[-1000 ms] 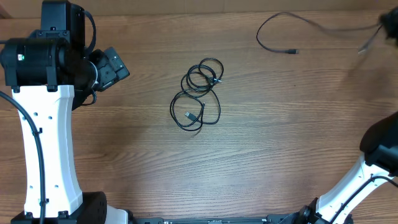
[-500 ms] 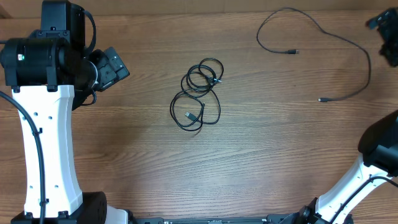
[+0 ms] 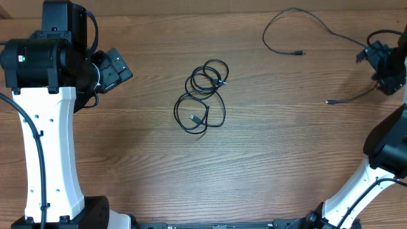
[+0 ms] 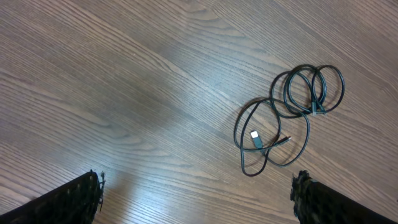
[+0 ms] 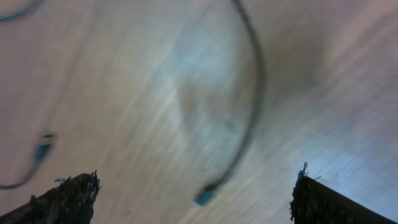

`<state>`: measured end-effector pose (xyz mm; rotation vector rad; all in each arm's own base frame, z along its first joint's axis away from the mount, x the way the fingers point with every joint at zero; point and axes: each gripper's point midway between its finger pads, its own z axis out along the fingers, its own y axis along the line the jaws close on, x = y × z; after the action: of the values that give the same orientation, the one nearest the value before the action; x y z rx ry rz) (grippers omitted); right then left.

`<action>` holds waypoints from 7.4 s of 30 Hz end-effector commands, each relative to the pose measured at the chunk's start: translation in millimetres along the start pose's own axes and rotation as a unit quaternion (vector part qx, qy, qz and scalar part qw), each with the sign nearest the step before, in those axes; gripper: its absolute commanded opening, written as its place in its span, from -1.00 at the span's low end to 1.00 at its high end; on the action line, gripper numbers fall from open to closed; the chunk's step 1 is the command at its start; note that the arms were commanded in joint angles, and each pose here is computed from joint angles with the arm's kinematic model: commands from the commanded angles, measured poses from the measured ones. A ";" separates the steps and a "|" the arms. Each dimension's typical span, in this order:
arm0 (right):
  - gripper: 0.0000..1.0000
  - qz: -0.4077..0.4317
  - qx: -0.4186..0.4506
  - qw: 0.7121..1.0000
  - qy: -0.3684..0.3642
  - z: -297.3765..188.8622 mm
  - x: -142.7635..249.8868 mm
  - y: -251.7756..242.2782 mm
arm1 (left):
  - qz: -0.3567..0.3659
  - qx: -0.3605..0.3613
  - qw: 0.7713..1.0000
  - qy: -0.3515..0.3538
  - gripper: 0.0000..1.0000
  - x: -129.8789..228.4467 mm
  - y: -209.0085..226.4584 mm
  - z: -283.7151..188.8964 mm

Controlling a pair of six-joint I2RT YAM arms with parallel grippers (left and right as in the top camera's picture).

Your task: Untangle cables

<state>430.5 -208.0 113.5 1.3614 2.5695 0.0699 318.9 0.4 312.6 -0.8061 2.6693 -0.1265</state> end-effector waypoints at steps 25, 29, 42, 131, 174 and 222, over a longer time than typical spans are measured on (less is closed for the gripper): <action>1.00 0.010 -0.060 0.993 0.098 -5.2 40.9 16.8 | 0.009 -0.004 1.000 0.005 0.99 0.4 0.7 3.2; 1.00 0.009 -0.059 0.994 0.093 -4.7 38.8 16.8 | 0.009 -0.004 1.000 0.005 0.99 0.4 0.7 3.3; 1.00 0.016 0.080 0.993 0.083 -6.2 43.4 -34.8 | 0.009 -0.004 1.000 0.005 0.99 0.4 0.7 3.2; 0.65 0.068 0.125 0.982 0.123 67.8 67.4 -36.3 | 0.004 0.016 1.000 -0.007 0.99 -6.3 -7.6 3.1; 0.13 0.111 -0.282 0.935 -0.184 -72.5 -130.5 117.6 | 0.004 0.014 1.000 -0.009 0.99 -7.4 -7.1 3.2; 1.00 0.025 0.062 0.994 -0.088 11.3 -83.0 -37.8 | 0.003 0.019 1.000 -0.022 0.99 -13.2 -10.1 3.0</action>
<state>437.9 -308.2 132.9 1.5437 2.2970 -0.2233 332.1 -1.0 317.7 -0.7897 2.6183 -0.1580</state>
